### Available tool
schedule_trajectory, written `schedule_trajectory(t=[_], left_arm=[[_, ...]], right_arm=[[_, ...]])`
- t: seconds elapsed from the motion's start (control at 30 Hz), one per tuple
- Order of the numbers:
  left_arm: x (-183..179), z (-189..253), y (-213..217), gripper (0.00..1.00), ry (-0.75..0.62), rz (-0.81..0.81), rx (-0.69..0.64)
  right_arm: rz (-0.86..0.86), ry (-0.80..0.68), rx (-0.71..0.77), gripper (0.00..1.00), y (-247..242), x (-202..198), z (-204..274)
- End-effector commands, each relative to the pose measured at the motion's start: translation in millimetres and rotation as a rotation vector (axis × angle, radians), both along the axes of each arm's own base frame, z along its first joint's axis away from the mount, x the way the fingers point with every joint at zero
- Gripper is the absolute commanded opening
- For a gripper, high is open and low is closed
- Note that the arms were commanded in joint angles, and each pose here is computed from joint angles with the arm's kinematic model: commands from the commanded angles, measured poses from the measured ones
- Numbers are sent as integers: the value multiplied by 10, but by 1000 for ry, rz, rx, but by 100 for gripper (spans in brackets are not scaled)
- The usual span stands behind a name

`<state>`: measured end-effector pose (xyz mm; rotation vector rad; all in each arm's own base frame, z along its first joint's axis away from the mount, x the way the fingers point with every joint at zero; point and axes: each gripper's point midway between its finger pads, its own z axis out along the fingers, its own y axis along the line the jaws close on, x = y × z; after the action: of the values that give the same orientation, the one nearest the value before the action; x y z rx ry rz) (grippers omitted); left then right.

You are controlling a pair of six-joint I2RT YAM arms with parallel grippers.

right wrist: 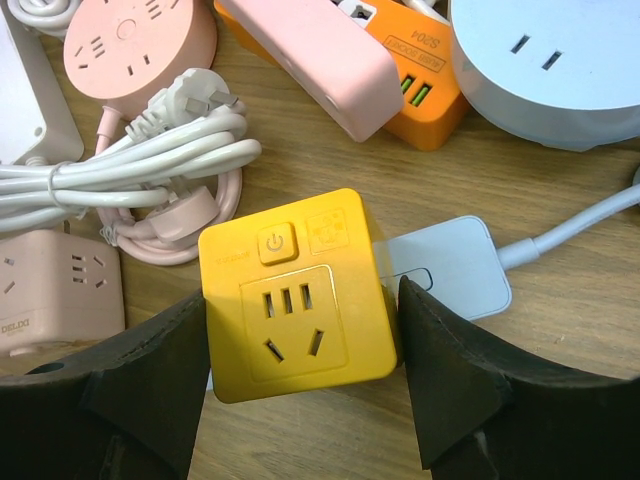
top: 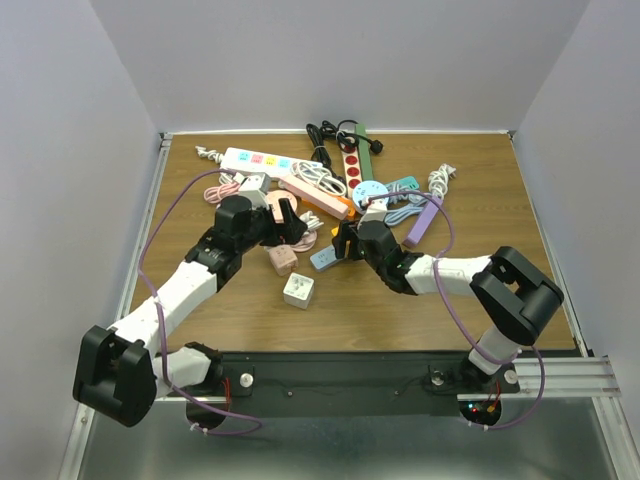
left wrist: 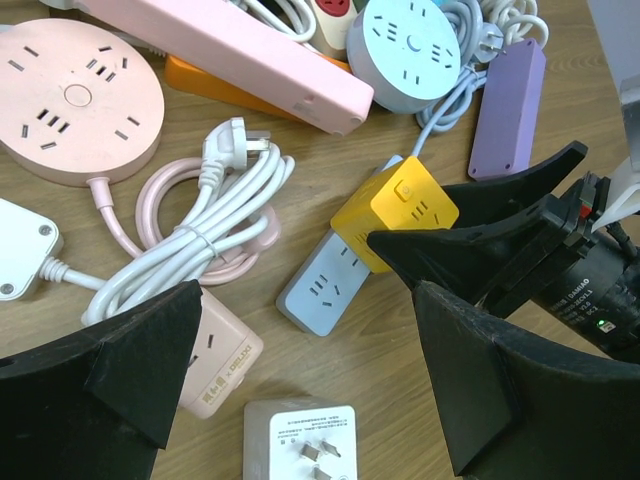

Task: Insert the plug

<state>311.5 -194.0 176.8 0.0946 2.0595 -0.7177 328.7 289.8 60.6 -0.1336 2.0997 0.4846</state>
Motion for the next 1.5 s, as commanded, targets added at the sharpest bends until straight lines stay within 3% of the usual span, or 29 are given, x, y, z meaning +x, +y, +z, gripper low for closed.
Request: schedule_trajectory(t=[0.0, 0.23, 0.43, 0.47, 0.53, 0.67, 0.83, 1.47], left_arm=[[10, 162, 50, 99, -56, 28, -24], [-98, 108, 6, 98, -51, 67, 74], [-249, -4, 29, 98, -22, 104, 160], [-268, 0, 51, 98, -23, 117, 165], [-353, -81, 57, 98, 1, 122, 182], [-493, -186, 76, 99, 37, 136, 193], [-722, -322, -56, 99, 79, 95, 168], [-1009, -863, -115, 99, 207, 91, 327]], right_arm=[[126, 852, -371, 0, -745, -2102, -1521], [91, 653, -353, 4, -311, -1453, -1063], [41, 505, -379, 36, -203, -1027, -731], [29, 490, -382, 47, -221, -982, -700], [11, 451, -373, 61, -234, -897, -585], [-21, 391, -334, 82, -267, -742, -344], [-21, 315, -275, 100, -265, -609, 15], [-63, 240, -132, 100, -629, -574, 517]])
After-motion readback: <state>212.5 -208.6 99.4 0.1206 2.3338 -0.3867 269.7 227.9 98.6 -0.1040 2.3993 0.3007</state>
